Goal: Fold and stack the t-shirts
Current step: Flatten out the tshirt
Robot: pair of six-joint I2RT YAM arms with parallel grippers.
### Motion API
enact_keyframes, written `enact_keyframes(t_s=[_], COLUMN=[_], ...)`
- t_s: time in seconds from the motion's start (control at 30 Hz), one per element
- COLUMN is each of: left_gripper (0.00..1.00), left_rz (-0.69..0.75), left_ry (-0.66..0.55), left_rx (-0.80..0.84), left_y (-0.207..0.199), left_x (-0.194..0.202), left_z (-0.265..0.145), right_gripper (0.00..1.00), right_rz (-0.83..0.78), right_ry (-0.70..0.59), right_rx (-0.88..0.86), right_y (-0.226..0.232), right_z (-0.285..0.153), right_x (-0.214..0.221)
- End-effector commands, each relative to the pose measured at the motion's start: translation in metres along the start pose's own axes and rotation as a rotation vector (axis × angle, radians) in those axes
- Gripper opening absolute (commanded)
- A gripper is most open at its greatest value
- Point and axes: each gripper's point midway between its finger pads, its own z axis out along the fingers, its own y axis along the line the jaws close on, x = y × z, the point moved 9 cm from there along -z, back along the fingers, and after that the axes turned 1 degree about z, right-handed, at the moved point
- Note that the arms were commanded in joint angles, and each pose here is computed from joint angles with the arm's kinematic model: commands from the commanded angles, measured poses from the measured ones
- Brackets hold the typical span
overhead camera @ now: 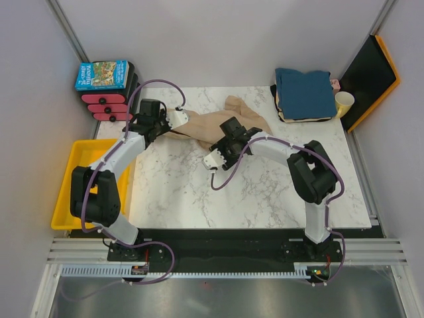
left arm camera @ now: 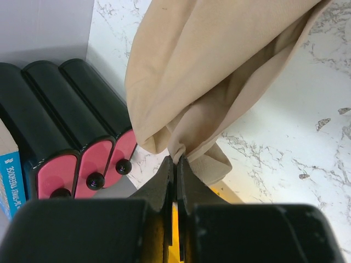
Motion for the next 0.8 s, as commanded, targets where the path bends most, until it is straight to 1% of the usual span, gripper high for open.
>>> enact_keyframes(t_s=[0.0,0.17,0.2,0.27,0.33,0.5,0.63,0.77], left_gripper=[0.02,0.02,0.02,0.02,0.02,0.02,0.02,0.02], left_rz=[-0.052,-0.051,-0.051,-0.053,-0.056,-0.057,-0.062,-0.068], left_ry=[-0.047,-0.05,-0.051,-0.052,-0.05,-0.049,-0.05,-0.05], left_rx=[-0.05,-0.05,-0.051,-0.052,-0.055,-0.056,-0.057,-0.06], left_y=[0.008,0.008,0.008,0.008,0.009,0.009,0.009,0.009], left_x=[-0.004,-0.005,-0.005,-0.006,-0.005,-0.005,-0.005,-0.005], left_z=[-0.012,-0.012,-0.012,-0.012,-0.013,-0.014,-0.015,-0.016], right_gripper=[0.65,0.63,0.6,0.59,0.56,0.5,0.49,0.5], right_rz=[-0.019,-0.004,-0.004,0.0,-0.006,0.003,0.005,0.008], right_ry=[-0.017,0.0,0.0,-0.003,-0.003,0.03,0.041,0.065], right_rx=[-0.041,-0.049,-0.048,-0.049,-0.05,-0.049,-0.054,-0.041], right_y=[0.009,0.007,0.007,0.007,0.008,0.008,0.009,0.007], right_z=[0.007,0.016,0.016,0.02,0.022,0.027,0.03,0.036], right_x=[0.001,0.005,0.005,0.005,0.004,0.009,0.011,0.015])
